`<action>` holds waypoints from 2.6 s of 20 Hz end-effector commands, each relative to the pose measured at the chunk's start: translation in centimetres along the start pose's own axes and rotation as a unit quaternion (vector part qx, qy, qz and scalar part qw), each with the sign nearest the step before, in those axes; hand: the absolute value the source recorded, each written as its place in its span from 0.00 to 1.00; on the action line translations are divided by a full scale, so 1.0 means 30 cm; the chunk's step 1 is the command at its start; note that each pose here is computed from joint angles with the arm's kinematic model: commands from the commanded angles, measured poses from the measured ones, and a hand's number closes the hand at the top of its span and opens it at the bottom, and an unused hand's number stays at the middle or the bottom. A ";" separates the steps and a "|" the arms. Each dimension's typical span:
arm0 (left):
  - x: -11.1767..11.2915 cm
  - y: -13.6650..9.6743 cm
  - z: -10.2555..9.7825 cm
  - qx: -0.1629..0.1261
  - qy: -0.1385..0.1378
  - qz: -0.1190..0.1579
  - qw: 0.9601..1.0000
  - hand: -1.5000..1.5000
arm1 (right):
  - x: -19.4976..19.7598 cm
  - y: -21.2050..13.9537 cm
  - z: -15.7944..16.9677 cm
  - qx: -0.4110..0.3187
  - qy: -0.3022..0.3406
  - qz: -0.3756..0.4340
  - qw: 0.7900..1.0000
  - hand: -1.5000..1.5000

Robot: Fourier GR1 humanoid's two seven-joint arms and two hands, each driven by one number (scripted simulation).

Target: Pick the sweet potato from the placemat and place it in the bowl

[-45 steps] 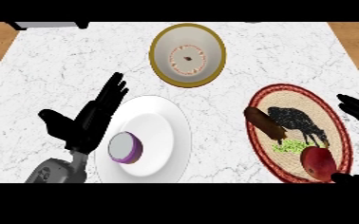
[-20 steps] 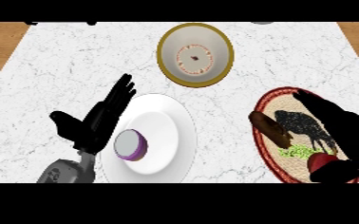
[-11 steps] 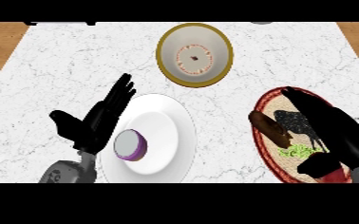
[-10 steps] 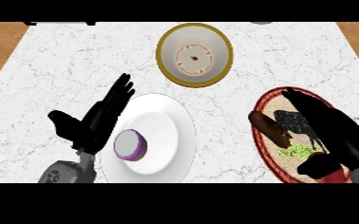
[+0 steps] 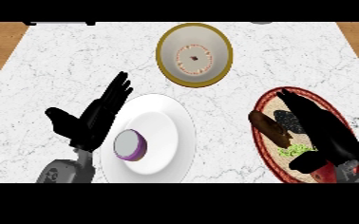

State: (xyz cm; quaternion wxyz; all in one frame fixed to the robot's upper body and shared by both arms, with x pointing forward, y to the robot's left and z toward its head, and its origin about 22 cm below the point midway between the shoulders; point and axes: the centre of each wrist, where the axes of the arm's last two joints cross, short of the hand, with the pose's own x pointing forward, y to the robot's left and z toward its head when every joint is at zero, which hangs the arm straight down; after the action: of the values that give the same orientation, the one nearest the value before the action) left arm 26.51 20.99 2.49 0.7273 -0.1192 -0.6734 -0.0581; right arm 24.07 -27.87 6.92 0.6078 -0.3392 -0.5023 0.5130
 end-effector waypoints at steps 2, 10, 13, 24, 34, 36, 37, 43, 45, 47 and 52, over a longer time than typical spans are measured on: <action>-0.014 -0.023 0.028 -0.006 0.001 0.005 1.000 0.50 | -0.064 0.009 -0.073 -0.004 0.003 -0.003 1.000 0.00; -0.010 0.045 0.016 -0.004 -0.007 0.004 1.000 0.50 | -0.023 0.072 -0.105 -0.003 0.002 -0.008 1.000 0.00; -0.023 0.016 0.027 -0.005 0.003 -0.004 1.000 0.50 | -0.019 0.043 -0.113 -0.011 -0.003 -0.008 1.000 0.00; 0.006 -0.021 -0.018 -0.011 -0.003 0.004 1.000 0.50 | -0.023 0.147 -0.178 -0.028 -0.073 0.008 0.997 1.00; -0.024 -0.052 -0.029 -0.014 0.007 0.004 1.000 0.50 | 0.466 0.268 -0.151 0.010 -0.149 0.104 0.983 1.00; -0.019 -0.043 -0.029 -0.019 0.002 -0.006 1.000 0.50 | 0.592 0.297 -0.154 0.062 -0.169 0.143 0.973 1.00; -0.004 -0.049 -0.058 -0.024 0.005 0.004 1.000 0.50 | 0.653 0.284 -0.126 0.054 -0.171 0.159 0.971 1.00; -0.005 -0.052 0.019 -0.021 -0.002 0.011 1.000 0.50 | 0.813 0.249 -0.067 -0.011 -0.143 0.143 0.979 1.00; -0.012 -0.027 -0.015 -0.009 -0.001 -0.007 1.000 0.50 | 0.855 0.230 0.038 -0.023 -0.163 0.110 0.980 1.00; -0.004 -0.009 0.046 -0.013 0.010 0.008 1.000 0.50 | 0.880 0.122 0.063 -0.037 -0.172 0.089 0.980 1.00; -0.018 0.000 -0.003 0.000 0.001 0.003 1.000 0.50 | 0.930 -0.013 0.199 -0.147 -0.178 0.050 0.972 1.00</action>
State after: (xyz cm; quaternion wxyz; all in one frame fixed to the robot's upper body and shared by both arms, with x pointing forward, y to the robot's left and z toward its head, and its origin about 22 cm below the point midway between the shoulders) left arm 26.38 20.02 2.69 0.7236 -0.1257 -0.6759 -0.0618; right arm 20.13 -1.53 12.24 0.4377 -0.3413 -0.6132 0.5621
